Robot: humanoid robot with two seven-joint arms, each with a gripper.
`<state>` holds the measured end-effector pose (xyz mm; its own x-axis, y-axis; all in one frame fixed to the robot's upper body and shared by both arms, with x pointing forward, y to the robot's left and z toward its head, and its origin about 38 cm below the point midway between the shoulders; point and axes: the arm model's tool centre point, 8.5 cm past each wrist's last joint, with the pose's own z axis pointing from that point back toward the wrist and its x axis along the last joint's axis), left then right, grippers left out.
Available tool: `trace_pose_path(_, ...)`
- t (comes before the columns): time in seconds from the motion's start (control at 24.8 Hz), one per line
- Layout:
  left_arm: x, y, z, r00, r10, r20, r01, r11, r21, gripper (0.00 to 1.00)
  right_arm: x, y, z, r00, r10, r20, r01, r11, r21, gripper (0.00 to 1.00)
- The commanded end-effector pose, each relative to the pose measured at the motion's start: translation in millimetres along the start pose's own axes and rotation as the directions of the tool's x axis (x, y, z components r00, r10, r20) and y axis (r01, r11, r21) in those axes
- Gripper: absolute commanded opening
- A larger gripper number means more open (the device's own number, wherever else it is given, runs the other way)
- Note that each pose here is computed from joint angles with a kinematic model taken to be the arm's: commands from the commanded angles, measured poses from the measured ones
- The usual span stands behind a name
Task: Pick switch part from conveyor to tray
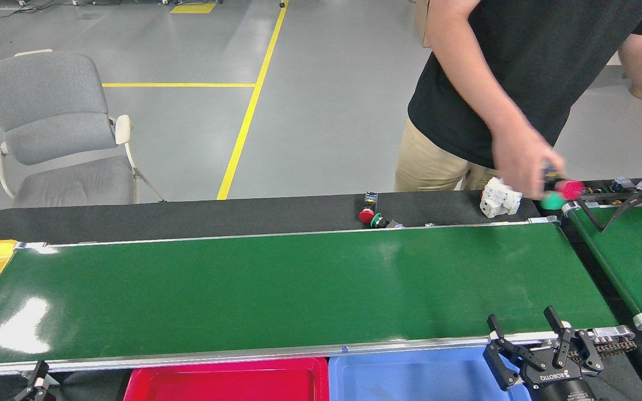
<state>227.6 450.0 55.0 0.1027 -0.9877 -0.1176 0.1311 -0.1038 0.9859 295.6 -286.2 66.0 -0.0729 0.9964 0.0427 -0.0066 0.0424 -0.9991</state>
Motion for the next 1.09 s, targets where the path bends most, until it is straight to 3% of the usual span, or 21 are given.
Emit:
trace_pose_path(0.0, -2.4, 8.3, -0.9, 1.0, -0.006, -0.005, 0.006, 1.0, 0.03, 1.0, 2.5, -1.6, 2.3, 1.0, -0.012, -0.004, 0.012, 1.0, -0.004, 0.99)
trace_pose_path(0.32, -5.8, 9.9, -0.8, 1.0, -0.008, -0.013, 0.008, 0.999, 0.044, 1.0, 9.8, 7.0, 8.9, 0.999, -0.042, -0.011, 0.042, 0.999, 0.013, 0.99)
trace_pose_path(0.56, 0.9, 18.8, 1.4, 1.0, 0.004, -0.005, -0.003, 0.983, 0.182, 1.0, 10.1, 3.6, 4.9, 0.999, -0.043, -0.011, 0.043, 0.999, 0.001, 0.99)
trace_pose_path(1.05, 1.8, 13.1, 1.6, 1.0, -0.009, 0.014, 0.007, 0.988, 0.153, 1.0, 10.8, 2.8, 4.8, 0.999, -0.028, 0.023, 0.028, 1.0, 0.004, 0.99)
